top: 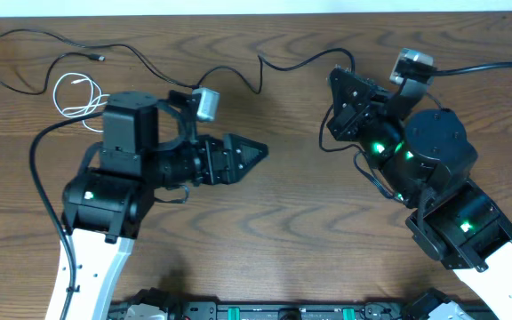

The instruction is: Untangle cables

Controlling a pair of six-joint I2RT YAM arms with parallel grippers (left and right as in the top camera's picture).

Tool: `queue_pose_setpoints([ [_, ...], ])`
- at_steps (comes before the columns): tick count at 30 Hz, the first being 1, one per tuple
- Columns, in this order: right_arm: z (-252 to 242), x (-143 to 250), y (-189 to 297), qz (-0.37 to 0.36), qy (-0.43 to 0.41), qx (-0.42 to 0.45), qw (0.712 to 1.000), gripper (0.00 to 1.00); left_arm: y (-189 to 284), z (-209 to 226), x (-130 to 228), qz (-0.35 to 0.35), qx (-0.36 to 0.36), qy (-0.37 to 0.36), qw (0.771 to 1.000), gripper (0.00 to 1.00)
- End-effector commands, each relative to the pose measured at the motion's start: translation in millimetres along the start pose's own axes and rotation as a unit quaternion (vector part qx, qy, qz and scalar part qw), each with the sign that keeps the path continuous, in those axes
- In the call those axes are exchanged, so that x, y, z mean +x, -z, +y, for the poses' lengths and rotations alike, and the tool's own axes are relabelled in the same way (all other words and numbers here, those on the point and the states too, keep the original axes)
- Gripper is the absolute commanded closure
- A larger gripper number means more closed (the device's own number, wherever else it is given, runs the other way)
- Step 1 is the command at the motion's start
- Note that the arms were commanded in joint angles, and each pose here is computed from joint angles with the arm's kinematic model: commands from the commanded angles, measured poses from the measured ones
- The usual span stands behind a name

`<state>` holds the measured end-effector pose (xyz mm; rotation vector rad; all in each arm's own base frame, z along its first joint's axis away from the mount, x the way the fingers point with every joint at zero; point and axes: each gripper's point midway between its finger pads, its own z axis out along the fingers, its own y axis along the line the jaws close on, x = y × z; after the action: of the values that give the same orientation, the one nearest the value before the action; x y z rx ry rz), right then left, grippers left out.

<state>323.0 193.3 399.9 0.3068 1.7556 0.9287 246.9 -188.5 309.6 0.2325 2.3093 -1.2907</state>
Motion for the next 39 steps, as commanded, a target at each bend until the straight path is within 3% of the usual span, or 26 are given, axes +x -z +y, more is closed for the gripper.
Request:
queue_pose_setpoints([
  [1,4.6,-12.1,1.0,-0.023,-0.094,-0.010,0.995,0.99,-6.0,-21.6,2.6,0.008,0.034,-0.059,0.998,0.19],
  [8,20.4,-15.8,-2.1,-0.023,-0.132,-0.048,0.990,0.99,-17.8,-49.2,3.8,0.004,0.070,-0.139,0.988,0.20],
  [15,21.7,8.5,-9.6,0.036,-0.164,-0.053,0.984,0.99,-18.3,-68.0,-11.8,-0.032,0.094,-0.188,0.977,0.26],
  [22,19.5,29.7,-23.8,0.079,-0.207,-0.049,0.974,0.99,-17.7,-87.0,-20.9,-0.059,0.119,-0.228,0.965,0.26],
  [29,30.5,25.2,-25.0,0.077,-0.211,-0.076,0.971,0.99,-25.6,-83.0,-20.2,-0.049,0.117,-0.223,0.967,0.30],
  [36,29.3,26.1,-22.5,0.080,-0.209,-0.072,0.972,0.99,-34.7,-58.0,-36.5,-0.075,0.051,-0.206,0.974,0.30],
  [39,29.3,26.3,-22.6,0.081,-0.209,-0.072,0.972,0.99,-34.4,-58.1,-38.9,-0.080,0.049,-0.209,0.973,0.35],
])
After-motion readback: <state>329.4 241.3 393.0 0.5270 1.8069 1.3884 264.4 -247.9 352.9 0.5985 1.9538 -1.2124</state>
